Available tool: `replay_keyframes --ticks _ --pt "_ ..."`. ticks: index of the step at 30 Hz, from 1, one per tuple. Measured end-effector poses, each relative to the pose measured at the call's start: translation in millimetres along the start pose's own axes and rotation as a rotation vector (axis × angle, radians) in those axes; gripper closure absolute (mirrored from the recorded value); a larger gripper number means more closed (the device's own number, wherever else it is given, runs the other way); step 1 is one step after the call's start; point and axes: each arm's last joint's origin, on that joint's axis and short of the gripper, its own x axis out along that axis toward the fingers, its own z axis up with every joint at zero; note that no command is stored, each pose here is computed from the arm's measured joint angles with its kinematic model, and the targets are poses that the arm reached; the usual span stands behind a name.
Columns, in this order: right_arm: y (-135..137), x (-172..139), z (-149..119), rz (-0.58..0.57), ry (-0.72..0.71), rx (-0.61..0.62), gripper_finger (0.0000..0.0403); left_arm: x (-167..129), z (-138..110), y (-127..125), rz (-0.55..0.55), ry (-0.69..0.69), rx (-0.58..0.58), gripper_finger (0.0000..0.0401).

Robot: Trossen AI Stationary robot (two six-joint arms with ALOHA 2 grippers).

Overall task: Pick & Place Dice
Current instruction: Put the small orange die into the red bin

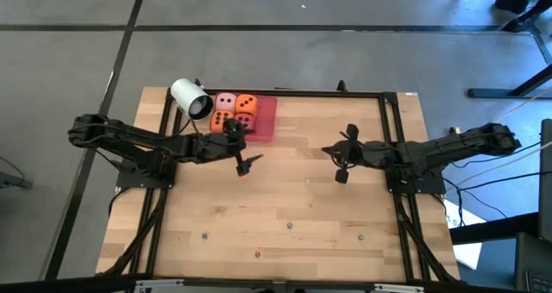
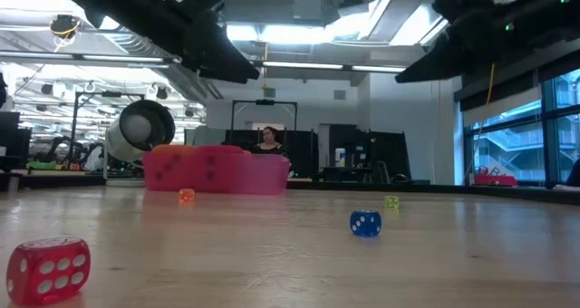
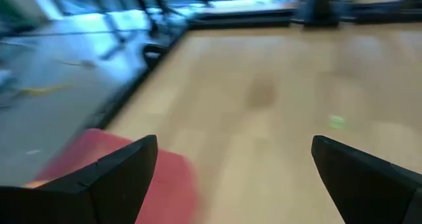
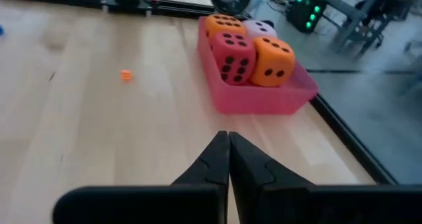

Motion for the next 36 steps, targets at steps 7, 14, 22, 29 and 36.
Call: replay_keyframes --ticks 7,14,22,29,36 --pt "-6 3 -4 -0.030 0.014 0.109 0.0393 -2 -17 -7 -0.234 0.166 0.068 0.0006" --pt "-6 3 -4 -0.030 0.013 0.119 0.0392 2 -43 -11 -0.296 0.392 0.069 0.0046" --pt "-6 3 -4 -0.029 0.014 0.119 0.0394 18 -66 -20 -0.335 0.520 0.087 0.0094" --pt "-6 3 -4 -0.027 0.015 0.118 0.0394 25 -80 -23 -0.359 0.590 0.117 0.0116" --pt "-6 3 -4 -0.027 0.015 0.118 0.0394 29 -81 -16 -0.343 0.601 0.088 0.0140"
